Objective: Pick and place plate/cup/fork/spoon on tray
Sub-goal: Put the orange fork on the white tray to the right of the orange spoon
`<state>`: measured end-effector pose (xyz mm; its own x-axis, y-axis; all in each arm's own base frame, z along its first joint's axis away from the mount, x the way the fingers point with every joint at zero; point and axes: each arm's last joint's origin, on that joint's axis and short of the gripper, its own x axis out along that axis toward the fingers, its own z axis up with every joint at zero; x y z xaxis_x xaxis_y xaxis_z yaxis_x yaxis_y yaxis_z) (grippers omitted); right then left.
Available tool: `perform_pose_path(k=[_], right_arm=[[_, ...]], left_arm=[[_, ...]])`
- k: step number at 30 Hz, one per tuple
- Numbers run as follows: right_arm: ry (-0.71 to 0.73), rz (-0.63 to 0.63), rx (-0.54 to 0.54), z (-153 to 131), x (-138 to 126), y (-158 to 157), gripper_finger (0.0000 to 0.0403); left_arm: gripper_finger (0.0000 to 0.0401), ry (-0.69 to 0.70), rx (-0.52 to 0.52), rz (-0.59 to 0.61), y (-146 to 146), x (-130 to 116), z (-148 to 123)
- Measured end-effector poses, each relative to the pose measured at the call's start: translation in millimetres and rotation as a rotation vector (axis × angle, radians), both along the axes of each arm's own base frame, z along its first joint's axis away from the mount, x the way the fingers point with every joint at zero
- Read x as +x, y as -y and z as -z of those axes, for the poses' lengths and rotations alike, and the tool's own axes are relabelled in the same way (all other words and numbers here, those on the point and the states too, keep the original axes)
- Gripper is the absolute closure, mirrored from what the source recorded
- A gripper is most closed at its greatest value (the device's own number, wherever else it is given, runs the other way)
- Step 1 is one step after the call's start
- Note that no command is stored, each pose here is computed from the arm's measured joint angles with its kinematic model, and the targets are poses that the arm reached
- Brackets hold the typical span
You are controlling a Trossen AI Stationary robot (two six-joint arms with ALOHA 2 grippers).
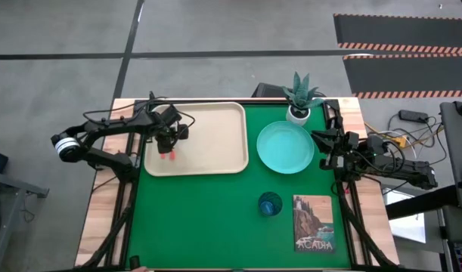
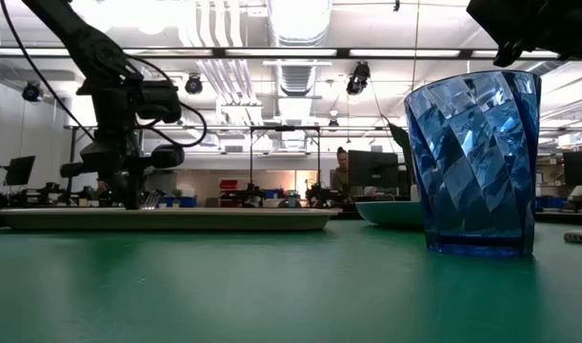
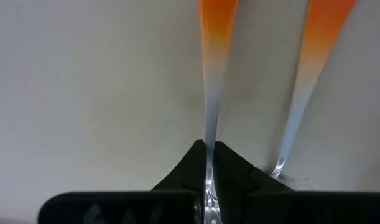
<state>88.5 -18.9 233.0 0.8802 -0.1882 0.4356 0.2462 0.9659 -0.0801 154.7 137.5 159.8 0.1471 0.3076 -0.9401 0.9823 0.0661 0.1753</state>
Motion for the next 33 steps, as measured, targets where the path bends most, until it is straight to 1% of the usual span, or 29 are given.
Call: perform_pose_path(k=[10,19,33], right_arm=[[0.0,0.0,0.0,0.0,0.0,0.0,0.036],[0.0,0.0,0.0,0.0,0.0,0.0,0.036],[0.0,0.0,0.0,0.0,0.0,0.0,0.036]], left_arm=[[0.0401,0.002,0.004,0.006,2.3,-2.7,8.2],[0.0401,0.034,0.032,0.002,-1.2,0.1,5.5],[0.0401,0.03,0.033,-0.015,-4.6,-2.9,5.2]])
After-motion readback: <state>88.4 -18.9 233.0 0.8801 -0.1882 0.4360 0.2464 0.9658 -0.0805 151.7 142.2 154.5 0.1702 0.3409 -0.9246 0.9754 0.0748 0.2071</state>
